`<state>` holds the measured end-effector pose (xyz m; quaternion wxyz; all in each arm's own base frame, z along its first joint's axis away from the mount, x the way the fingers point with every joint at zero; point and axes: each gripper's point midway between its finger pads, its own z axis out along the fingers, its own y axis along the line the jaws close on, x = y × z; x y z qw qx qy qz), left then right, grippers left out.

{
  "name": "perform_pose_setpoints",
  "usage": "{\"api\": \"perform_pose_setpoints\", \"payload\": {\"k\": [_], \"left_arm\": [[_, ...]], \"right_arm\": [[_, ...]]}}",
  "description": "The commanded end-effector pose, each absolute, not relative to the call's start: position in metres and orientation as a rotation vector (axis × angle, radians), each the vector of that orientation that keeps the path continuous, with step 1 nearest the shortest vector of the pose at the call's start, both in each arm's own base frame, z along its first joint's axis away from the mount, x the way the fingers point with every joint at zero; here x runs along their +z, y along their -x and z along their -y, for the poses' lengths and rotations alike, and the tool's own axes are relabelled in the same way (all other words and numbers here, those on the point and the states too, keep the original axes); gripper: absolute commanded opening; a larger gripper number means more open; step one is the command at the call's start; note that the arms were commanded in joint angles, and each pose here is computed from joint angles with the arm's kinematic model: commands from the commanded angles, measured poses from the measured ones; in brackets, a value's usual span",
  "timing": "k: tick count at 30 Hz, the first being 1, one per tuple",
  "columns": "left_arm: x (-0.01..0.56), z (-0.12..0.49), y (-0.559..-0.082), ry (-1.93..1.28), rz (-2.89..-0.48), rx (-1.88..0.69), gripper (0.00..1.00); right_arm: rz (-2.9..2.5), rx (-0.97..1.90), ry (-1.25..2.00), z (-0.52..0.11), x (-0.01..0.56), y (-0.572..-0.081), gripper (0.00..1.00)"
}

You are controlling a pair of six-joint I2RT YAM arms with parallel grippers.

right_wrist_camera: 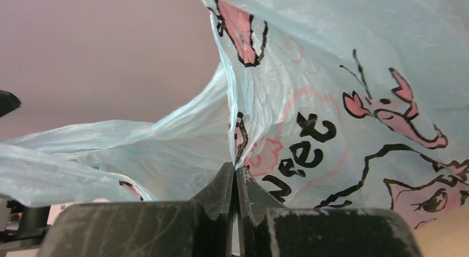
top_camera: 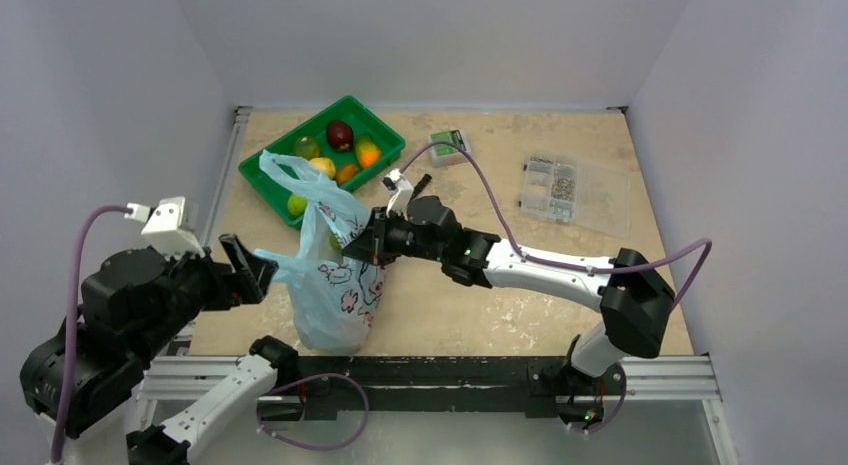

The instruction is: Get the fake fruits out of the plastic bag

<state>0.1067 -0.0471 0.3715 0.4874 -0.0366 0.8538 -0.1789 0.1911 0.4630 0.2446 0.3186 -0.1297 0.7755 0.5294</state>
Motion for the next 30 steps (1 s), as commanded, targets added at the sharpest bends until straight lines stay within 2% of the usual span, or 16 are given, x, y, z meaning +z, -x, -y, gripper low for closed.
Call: {"api": "perform_pose_setpoints", "payload": {"k": [1,5,9,13,17,19,22,24,25,30], "left_arm": [[0.321,-0.004,-0.086,0.271,-2.163,-0.164,0.84],[0.286,0.008,-0.098,0.338,-2.186,-0.206,0.80],[0.259,0.042,-0.126,0.351,-2.219,-0.332,0.87],[0.257,0.073,-0.152,0.381,-2.159,-0.500,0.91],[0.270,0.092,-0.158,0.269,-2.060,-0.628,0.92],[0.276,0.093,-0.156,0.209,-2.040,-0.632,0.78],[0.283,0.083,-0.157,0.176,-2.053,-0.542,0.27],[0.290,0.076,-0.159,0.128,-2.082,-0.464,0.06],[0.292,0.074,-0.160,0.077,-2.102,-0.423,0.00],[0.295,0.068,-0.160,-0.056,-2.173,-0.314,0.00]], "right_arm": [[-1.937,1.556,0.414,-0.464,0.264,-0.184,0.00],[-1.917,1.568,0.429,-0.458,0.269,-0.180,0.00],[-1.909,1.558,0.487,-0.457,0.271,-0.177,0.00],[-1.917,1.594,0.564,-0.461,0.265,-0.167,0.00],[-1.914,1.564,0.659,-0.463,0.256,-0.164,0.00],[-1.908,1.540,0.709,-0.463,0.254,-0.163,0.00],[-1.878,1.475,0.803,-0.462,0.252,-0.164,0.00],[-1.874,1.435,0.854,-0.460,0.247,-0.165,0.00],[-1.872,1.418,0.892,-0.459,0.242,-0.164,0.00],[-1.908,1.305,0.952,-0.449,0.227,-0.171,0.00]]}}
